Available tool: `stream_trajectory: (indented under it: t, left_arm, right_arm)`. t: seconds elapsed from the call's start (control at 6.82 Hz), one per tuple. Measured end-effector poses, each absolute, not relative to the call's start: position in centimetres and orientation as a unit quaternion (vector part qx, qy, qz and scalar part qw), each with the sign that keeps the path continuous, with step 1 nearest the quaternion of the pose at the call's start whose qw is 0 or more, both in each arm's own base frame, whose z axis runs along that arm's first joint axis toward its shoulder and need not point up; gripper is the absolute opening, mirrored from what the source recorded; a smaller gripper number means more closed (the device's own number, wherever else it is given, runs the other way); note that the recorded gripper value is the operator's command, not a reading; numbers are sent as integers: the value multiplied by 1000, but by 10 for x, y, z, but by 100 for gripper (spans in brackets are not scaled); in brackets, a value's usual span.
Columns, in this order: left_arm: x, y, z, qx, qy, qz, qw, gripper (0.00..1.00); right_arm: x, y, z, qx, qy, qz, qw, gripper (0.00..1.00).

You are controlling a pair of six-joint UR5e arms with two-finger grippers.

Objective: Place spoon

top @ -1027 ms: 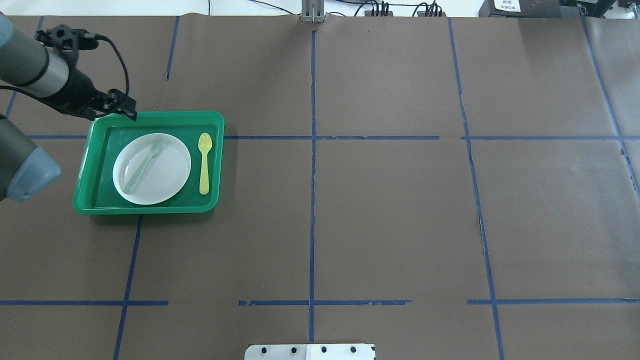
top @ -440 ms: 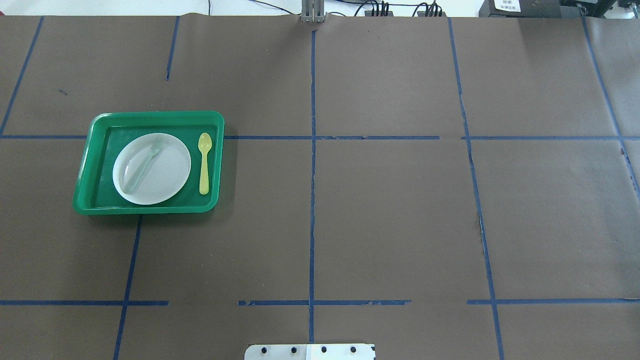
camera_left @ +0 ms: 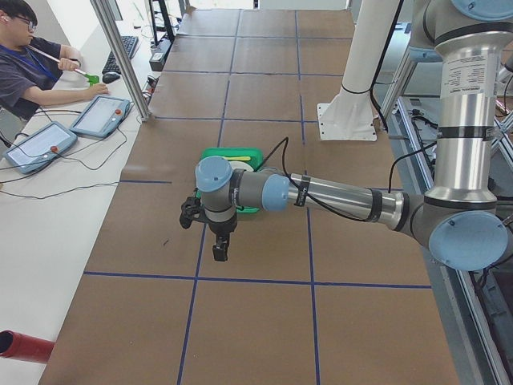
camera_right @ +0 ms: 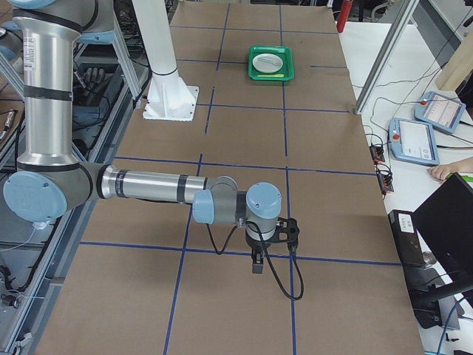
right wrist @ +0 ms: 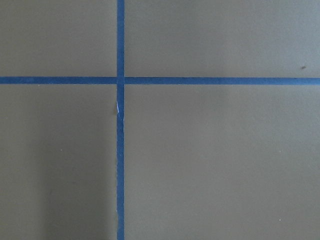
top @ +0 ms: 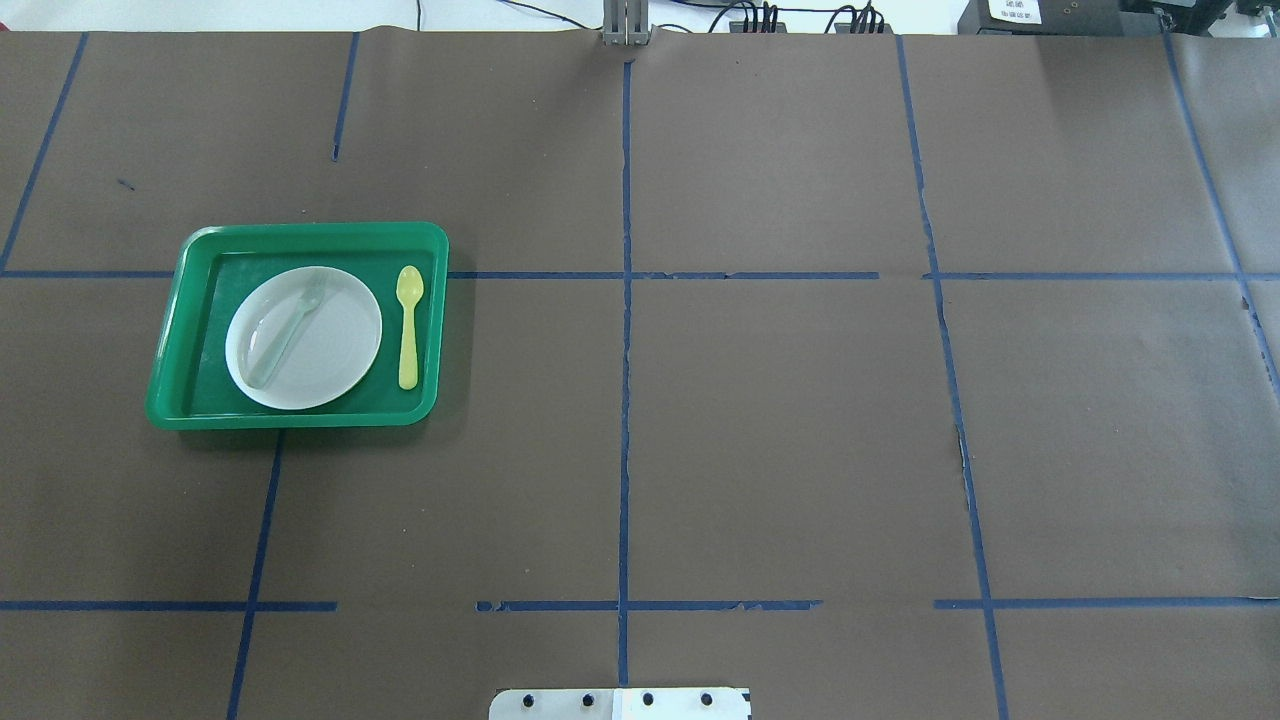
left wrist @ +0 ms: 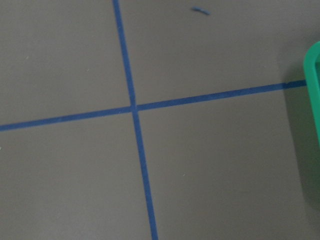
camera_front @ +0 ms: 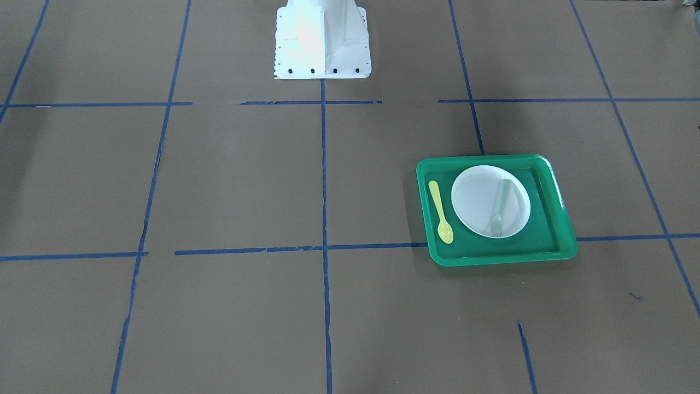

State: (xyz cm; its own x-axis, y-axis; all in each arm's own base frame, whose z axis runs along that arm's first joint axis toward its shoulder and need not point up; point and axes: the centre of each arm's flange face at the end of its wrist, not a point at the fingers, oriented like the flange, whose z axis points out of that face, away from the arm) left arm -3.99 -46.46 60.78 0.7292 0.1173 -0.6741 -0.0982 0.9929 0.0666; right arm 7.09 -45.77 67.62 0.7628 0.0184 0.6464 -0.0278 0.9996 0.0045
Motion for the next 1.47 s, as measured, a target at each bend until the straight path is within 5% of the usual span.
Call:
stream_trajectory:
  t: [1.47]
  left_arm:
    - [-61,-460,617,46,363,94,926,100]
  right_arm:
    - [71,-457,676,7,-344,12,939,100]
